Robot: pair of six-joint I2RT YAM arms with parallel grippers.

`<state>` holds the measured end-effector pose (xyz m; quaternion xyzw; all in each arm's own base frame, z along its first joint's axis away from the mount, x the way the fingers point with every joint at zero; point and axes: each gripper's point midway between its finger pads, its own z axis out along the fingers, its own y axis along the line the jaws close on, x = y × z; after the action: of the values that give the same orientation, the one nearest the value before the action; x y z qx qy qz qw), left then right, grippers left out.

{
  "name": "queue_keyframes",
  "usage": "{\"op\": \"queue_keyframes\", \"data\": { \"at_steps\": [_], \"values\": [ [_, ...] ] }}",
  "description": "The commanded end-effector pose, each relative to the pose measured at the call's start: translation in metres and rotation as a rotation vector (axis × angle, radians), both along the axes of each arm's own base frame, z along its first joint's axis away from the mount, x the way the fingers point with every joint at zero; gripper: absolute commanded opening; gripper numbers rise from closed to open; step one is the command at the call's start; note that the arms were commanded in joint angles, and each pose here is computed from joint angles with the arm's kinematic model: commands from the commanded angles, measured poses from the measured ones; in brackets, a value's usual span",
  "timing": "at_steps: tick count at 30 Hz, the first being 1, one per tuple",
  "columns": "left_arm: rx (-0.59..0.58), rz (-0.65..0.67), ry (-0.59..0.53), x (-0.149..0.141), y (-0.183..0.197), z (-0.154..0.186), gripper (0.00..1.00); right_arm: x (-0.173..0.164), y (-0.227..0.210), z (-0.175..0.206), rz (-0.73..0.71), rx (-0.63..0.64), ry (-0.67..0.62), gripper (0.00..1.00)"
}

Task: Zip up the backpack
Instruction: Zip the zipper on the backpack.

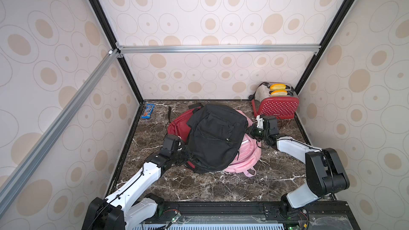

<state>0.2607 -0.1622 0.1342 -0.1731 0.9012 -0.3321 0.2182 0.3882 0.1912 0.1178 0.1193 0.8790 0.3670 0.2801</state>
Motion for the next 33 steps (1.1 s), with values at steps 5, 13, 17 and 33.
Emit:
{"op": "queue_keyframes", "data": {
  "at_steps": [5, 13, 17, 33],
  "values": [
    [-0.063, 0.076, -0.164, 0.040, 0.014, 0.054, 0.00, -0.006, 0.018, 0.019, 0.153, -0.042, -0.001, 0.00],
    [-0.006, 0.110, -0.148, 0.066, 0.023, 0.037, 0.00, -0.012, 0.022, 0.014, 0.326, -0.167, -0.007, 0.33],
    [-0.021, 0.100, -0.155, 0.069, 0.020, 0.040, 0.00, -0.025, 0.018, 0.040, 0.395, -0.272, -0.102, 0.78],
    [-0.056, 0.042, -0.235, 0.056, 0.014, 0.089, 0.00, -0.153, 0.015, 0.004, 0.543, -0.415, -0.237, 0.49]
  ]
}}
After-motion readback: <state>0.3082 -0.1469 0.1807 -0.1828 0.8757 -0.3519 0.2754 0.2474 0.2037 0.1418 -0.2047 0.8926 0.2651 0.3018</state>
